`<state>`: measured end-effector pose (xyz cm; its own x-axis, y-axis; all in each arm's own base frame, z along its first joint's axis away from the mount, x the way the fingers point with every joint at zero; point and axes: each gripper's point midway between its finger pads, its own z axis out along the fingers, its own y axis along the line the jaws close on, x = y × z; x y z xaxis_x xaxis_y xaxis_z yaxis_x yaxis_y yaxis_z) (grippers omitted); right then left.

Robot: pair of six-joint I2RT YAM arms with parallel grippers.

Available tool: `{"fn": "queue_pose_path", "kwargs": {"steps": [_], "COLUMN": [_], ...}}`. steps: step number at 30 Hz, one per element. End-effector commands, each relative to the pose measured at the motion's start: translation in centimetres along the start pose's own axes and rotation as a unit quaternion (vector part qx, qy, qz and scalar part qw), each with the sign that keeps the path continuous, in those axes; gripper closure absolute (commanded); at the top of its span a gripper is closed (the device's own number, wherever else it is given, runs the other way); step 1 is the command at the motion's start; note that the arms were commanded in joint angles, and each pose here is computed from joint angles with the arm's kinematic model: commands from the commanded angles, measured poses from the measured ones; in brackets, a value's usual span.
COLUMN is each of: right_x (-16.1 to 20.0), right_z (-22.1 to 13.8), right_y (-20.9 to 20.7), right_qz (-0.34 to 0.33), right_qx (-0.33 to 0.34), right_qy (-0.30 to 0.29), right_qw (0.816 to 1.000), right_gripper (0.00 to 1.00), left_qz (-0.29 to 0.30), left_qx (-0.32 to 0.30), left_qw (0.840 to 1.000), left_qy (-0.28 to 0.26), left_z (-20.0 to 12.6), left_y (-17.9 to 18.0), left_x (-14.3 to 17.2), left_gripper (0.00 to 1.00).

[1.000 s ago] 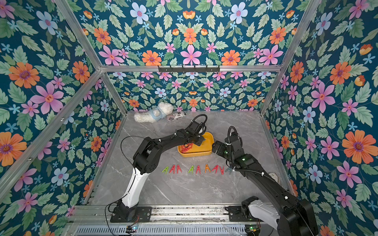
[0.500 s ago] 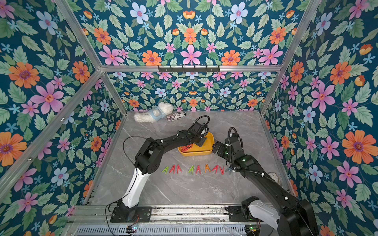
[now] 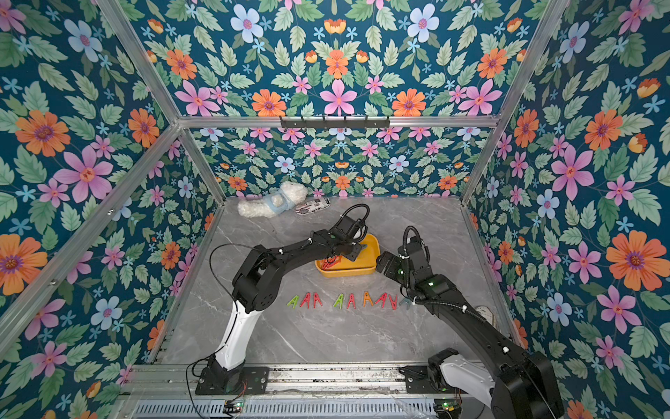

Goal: Take the clothespins out of the storage box
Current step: Pick up the clothespin from the storage box.

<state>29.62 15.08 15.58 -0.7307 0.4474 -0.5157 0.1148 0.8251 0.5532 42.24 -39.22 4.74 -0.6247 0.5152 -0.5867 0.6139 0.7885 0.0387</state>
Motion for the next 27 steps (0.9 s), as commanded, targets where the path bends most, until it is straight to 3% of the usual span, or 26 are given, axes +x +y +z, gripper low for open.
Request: {"fn": "queue_pose_path", "kwargs": {"steps": [1, 13, 20, 27], "right_x": [-0.1, 0.2, 0.1, 0.1], "right_z": [0.0, -0.3, -0.3, -0.1], "right_y": [0.2, -0.3, -0.3, -0.2], "right_qz": [0.007, 0.011, 0.012, 0.012], "right_qx": [-0.007, -0.002, -0.003, -0.007], "right_qy": [-0.003, -0.005, -0.006, -0.009], "right_qw": [1.0, 1.0, 1.0, 1.0], "right_gripper": [0.01, 0.01, 0.01, 0.01], "left_qz": [0.008, 0.009, 0.018, 0.015], "left_qx": [0.002, 0.01, 0.003, -0.005], "left_qw": [1.0, 1.0, 1.0, 1.0], "left_qy": [0.002, 0.008, 0.01, -0.006], "left_z": [0.4, 2.2, 1.8, -0.6], "left_y": [-0.1, -0.8, -1.0, -1.2], "left_x": [0.0, -0.1, -0.1, -0.8], "left_gripper": [0.6, 0.65, 0.86, 0.93]}}
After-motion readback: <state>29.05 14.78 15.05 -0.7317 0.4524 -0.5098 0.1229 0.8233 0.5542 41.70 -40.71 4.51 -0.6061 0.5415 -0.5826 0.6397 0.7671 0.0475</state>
